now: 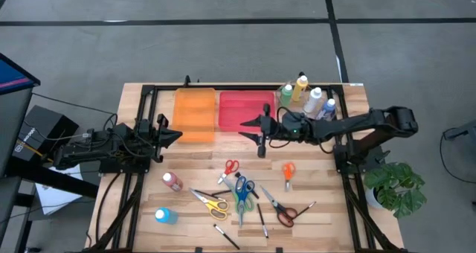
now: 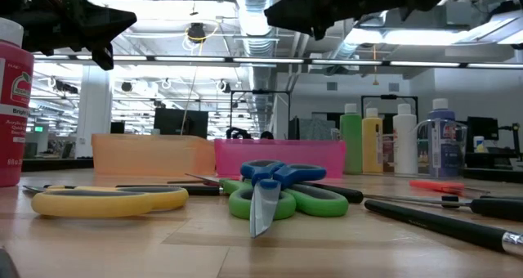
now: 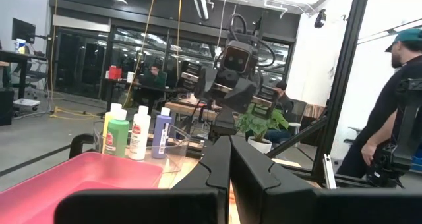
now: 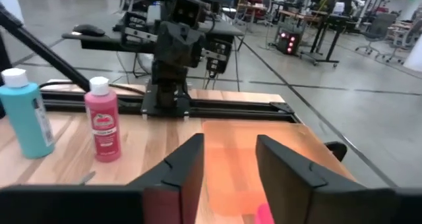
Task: Pick & Place Paint Supplies
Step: Put the pink paint bottle into the transparent bin
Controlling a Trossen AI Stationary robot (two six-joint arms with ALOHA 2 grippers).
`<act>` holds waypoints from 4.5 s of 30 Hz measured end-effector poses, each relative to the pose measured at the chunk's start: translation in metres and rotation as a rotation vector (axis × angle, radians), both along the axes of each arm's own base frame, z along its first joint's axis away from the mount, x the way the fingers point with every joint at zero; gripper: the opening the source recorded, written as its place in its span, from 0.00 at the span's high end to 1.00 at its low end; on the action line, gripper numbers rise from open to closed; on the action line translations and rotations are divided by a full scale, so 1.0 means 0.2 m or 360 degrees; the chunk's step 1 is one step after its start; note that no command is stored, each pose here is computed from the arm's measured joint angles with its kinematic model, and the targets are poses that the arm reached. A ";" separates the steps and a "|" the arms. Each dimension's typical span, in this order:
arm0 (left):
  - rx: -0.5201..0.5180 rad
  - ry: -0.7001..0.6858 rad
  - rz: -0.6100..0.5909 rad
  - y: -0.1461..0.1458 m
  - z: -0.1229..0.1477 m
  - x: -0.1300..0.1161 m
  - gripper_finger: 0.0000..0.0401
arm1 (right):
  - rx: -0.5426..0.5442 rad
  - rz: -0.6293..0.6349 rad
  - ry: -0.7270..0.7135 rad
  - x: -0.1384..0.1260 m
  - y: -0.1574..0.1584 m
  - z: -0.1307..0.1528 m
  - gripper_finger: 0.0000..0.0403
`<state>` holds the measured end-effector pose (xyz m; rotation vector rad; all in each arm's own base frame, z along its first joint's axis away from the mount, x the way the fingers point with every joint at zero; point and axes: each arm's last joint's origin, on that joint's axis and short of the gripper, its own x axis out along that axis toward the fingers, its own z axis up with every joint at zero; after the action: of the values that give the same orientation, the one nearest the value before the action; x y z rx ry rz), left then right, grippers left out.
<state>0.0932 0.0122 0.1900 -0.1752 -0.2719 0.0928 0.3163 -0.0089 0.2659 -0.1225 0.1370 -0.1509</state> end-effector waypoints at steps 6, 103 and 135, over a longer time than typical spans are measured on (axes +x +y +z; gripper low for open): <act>-0.0001 0.0007 0.0000 0.00 0.00 0.00 1.00 | -0.0012 0.0021 0.0007 -0.01 0.02 0.01 0.57; 0.0033 0.0244 -0.0305 -0.03 -0.07 0.02 1.00 | 0.0036 0.0205 0.0214 -0.02 0.19 -0.06 0.55; -0.0157 0.0310 -0.0288 -0.02 -0.09 0.02 1.00 | 0.0039 0.0204 0.0249 -0.03 0.19 -0.07 0.55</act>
<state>0.0970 0.0079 0.1714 -0.2863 -0.0564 -0.0560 0.3110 0.0288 0.2520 -0.1184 0.2864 -0.0116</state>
